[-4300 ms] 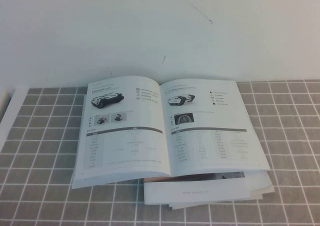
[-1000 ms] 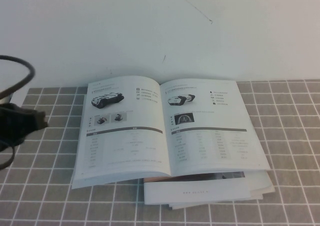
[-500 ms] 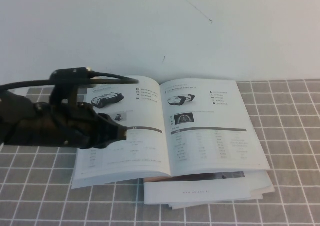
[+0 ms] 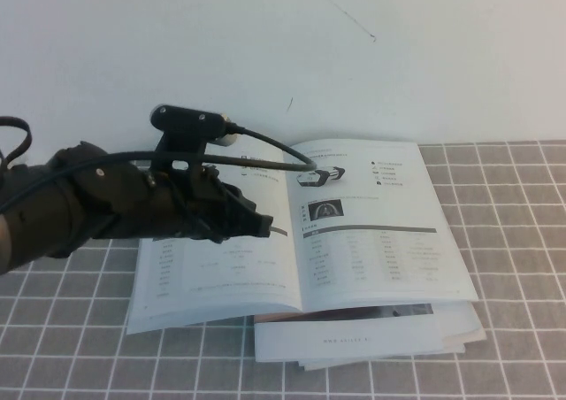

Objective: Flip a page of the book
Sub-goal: Open the closed book

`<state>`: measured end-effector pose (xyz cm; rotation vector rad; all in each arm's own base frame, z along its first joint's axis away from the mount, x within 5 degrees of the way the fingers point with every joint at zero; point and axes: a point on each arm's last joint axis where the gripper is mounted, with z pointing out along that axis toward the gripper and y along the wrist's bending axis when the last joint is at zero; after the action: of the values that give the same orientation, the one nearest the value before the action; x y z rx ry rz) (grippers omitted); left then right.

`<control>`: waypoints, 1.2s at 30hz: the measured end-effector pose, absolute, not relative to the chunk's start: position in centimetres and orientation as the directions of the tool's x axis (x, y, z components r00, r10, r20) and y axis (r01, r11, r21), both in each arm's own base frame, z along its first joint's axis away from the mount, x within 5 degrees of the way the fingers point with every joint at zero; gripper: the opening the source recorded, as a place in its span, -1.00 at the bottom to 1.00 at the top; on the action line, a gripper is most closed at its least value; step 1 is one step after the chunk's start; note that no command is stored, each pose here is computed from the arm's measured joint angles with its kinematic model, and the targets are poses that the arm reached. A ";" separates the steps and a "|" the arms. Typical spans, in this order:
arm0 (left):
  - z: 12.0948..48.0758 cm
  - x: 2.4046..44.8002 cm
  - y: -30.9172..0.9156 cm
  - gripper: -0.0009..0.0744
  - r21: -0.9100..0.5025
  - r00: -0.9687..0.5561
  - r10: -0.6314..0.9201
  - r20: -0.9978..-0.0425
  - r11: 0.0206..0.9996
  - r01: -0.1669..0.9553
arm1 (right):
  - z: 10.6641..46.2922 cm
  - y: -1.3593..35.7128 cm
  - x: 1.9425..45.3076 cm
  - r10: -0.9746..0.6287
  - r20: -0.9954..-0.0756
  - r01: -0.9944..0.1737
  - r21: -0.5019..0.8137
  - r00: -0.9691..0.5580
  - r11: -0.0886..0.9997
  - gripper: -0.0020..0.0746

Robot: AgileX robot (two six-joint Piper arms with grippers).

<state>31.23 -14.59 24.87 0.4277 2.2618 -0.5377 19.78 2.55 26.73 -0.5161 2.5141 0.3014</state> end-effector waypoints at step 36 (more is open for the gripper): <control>17.4 36.6 -16.9 -0.99 -0.225 -0.741 0.203 -0.640 0.873 0.433 | 15.0 8.2 41.1 -0.181 -0.442 -0.404 0.487 -0.879 0.774 0.54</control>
<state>36.64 -16.86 17.38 0.4582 2.4111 -0.4821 41.14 8.17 15.05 -0.4457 2.5956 0.8331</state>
